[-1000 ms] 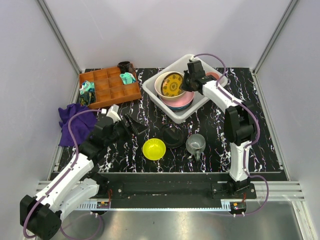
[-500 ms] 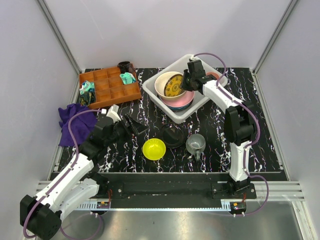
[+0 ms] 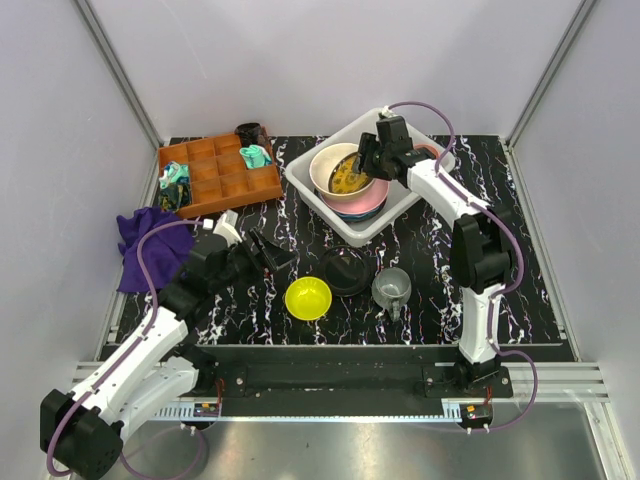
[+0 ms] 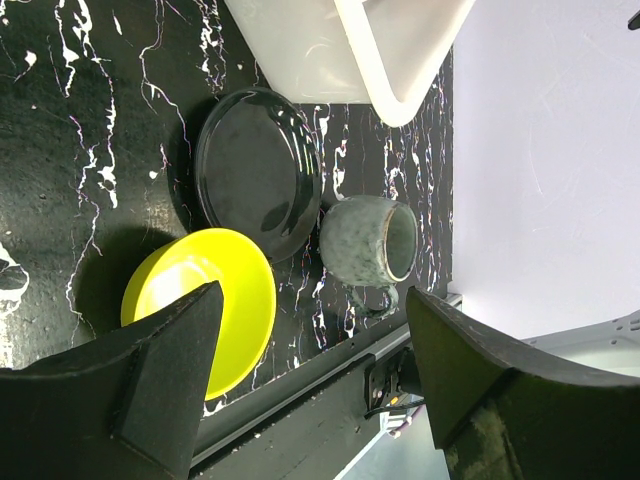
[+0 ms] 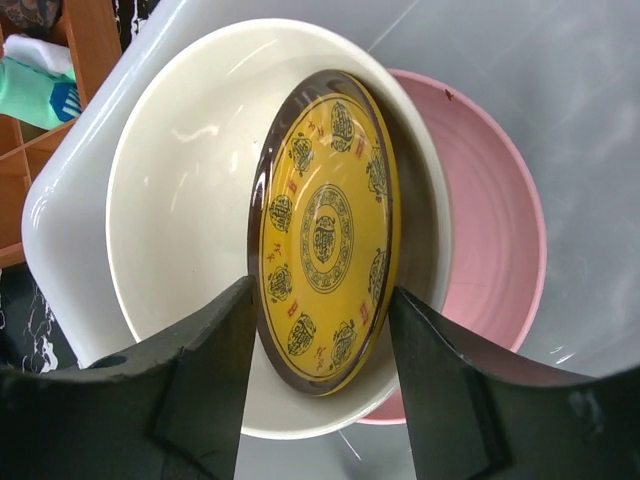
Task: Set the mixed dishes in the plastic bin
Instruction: Place the plate in the plastic bin, then pick up the plate at the center of the board.
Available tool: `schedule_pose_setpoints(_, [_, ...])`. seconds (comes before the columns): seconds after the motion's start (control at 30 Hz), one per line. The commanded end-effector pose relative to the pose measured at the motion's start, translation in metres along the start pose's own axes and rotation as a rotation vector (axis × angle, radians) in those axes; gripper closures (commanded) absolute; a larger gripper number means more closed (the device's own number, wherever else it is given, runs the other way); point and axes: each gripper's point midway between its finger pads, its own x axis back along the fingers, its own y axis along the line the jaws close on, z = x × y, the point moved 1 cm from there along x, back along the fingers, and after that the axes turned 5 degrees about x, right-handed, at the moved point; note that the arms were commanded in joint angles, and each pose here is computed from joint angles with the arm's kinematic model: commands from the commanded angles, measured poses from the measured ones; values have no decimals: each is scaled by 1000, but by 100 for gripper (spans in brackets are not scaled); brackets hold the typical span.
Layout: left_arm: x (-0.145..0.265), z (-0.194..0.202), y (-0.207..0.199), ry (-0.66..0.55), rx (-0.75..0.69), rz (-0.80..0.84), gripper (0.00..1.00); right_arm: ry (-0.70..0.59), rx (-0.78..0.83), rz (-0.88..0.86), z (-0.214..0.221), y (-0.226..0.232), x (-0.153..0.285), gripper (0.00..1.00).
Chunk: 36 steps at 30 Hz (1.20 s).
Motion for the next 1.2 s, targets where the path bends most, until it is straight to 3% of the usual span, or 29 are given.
schedule_pose_setpoints(0.0, [2,-4,-14,-13,-13,63,23,-61,28,33,-24,-3,29,34])
schedule_pose_setpoints(0.53, [-2,-1,0,-15,-25,22,23,-145,34,73,-39,-9,83,26])
schedule_pose_setpoints(0.87, [-43,-6,31,-19,-171,-32,24,-49,-59,-131,29,8,156,27])
schedule_pose_setpoints(1.17, [-92,-6,46,48,-247,-83,24,-127,-46,-228,53,8,244,27])
